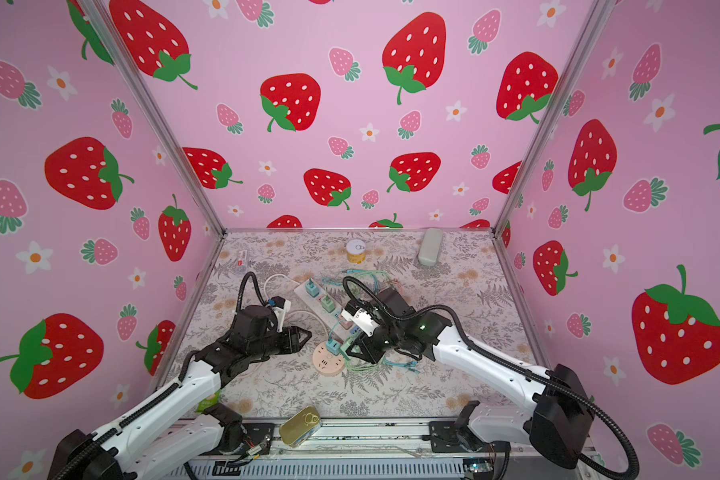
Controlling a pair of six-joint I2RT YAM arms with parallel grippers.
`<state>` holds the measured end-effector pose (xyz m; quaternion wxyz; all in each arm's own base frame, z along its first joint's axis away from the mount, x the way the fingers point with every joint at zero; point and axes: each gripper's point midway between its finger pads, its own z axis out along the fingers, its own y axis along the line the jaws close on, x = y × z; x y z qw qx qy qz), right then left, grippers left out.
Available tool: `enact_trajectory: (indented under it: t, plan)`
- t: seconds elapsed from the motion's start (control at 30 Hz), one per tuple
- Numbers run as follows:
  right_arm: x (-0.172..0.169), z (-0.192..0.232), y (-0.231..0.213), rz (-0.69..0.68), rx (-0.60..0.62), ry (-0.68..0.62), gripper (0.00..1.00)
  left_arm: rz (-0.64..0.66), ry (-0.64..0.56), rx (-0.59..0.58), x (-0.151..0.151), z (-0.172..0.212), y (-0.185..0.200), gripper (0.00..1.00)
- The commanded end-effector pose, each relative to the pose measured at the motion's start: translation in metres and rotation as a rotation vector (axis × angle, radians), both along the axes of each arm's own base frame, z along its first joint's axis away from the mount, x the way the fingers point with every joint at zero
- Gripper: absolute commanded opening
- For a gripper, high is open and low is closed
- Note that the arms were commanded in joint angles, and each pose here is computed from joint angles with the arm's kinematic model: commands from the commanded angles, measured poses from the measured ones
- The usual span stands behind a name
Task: Insert the plug
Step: 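Carry the pale-green charger to the round pink socket while the left gripper lowers beside it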
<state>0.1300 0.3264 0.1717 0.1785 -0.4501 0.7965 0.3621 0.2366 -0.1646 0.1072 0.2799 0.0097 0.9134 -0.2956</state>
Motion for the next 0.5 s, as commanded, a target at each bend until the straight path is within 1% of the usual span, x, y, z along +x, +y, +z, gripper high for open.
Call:
enact_trajectory:
  t: [0.0, 0.13, 0.47]
  plan:
    - [-0.003, 0.012, 0.017, 0.026, 0.041, -0.011, 0.04, 0.001, 0.042, -0.01, -0.004, -0.016, -0.001, 0.46]
    - [-0.004, 0.003, 0.03, 0.027, 0.015, 0.004, 0.04, -0.031, 0.085, -0.037, -0.008, -0.027, -0.009, 0.4]
    - [0.011, -0.017, 0.049, -0.031, -0.055, 0.011, 0.04, -0.067, 0.145, -0.041, -0.007, -0.046, -0.018, 0.3]
